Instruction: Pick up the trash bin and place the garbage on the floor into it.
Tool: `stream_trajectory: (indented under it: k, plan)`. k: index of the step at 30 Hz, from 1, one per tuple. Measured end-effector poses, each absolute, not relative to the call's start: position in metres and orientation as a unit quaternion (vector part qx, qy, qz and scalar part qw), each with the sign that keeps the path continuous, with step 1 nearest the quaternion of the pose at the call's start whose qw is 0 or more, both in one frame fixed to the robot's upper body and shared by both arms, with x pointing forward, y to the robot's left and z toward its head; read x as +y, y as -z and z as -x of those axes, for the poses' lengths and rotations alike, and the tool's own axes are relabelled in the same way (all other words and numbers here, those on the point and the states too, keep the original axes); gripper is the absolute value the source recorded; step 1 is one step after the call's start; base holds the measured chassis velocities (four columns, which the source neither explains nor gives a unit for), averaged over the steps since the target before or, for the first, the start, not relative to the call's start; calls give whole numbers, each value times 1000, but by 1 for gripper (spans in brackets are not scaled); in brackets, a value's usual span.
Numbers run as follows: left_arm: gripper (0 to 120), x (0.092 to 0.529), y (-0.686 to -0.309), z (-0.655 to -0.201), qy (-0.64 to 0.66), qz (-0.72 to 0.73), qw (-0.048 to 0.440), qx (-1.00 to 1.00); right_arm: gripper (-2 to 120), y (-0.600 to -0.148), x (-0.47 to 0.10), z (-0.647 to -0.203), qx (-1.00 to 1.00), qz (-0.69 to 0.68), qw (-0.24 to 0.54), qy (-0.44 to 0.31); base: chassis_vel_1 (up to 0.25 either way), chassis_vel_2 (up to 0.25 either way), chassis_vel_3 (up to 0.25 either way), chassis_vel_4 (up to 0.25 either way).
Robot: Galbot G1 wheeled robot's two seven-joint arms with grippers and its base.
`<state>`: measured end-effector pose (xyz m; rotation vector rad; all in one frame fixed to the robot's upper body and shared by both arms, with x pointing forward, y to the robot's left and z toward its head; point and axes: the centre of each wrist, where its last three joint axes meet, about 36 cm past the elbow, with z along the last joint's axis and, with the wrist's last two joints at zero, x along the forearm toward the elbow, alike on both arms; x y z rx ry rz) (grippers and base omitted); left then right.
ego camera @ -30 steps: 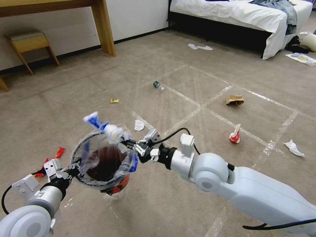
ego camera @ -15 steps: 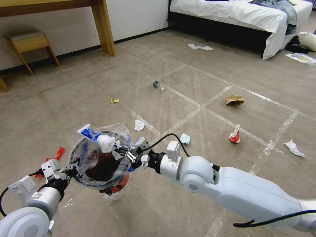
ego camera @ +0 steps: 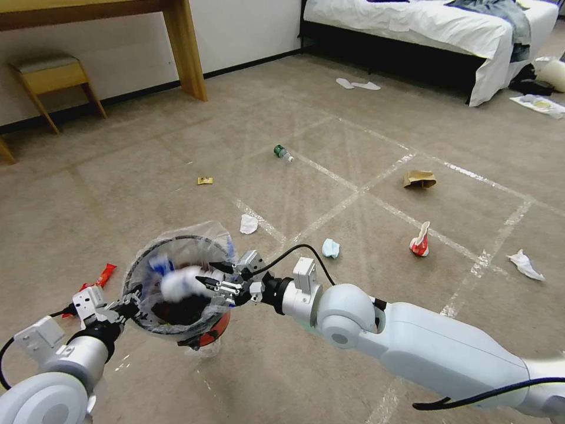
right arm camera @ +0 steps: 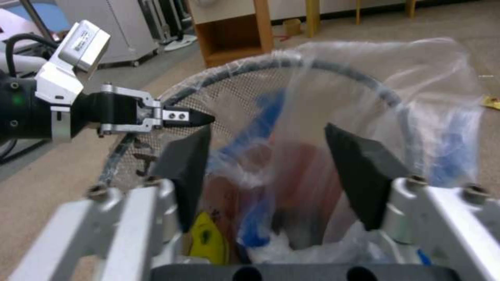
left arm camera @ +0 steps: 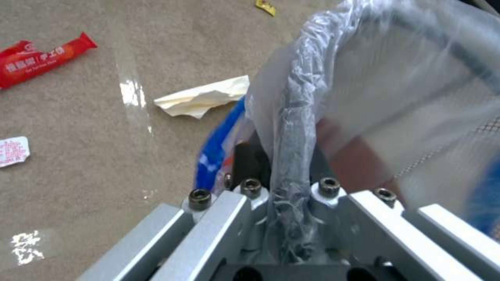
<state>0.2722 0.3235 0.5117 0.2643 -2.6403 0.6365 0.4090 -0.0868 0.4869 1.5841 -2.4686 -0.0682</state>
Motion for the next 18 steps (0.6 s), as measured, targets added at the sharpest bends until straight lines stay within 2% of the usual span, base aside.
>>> stream_trajectory:
  k: [2,4,6,8,15,18]
  plan:
    - [2,324,-511,-273,-229,-96,205,-947,76,-488,-87,-410,-841,-532,94,33,0,0,0,0]
    - [2,325,-511,-273,-228,-97,205,-947,79,-491,-88,-412,-844,-528,85,41,0,0,0,0]
    - [2,326,-511,-273,-228,-98,205,-947,91,-504,-93,-417,-851,-516,59,72,0,0,0,0]
    - [2,326,-511,-273,-227,-98,204,-947,96,-512,-96,-419,-854,-511,46,88,0,0,0,0]
    - [2,327,-510,-273,-226,-99,205,-947,100,-530,-114,-422,-858,-496,-2,134,0,0,0,0]
    - [2,327,-509,-273,-225,-101,206,-947,100,-546,-141,-424,-866,-469,-51,164,0,0,0,0]
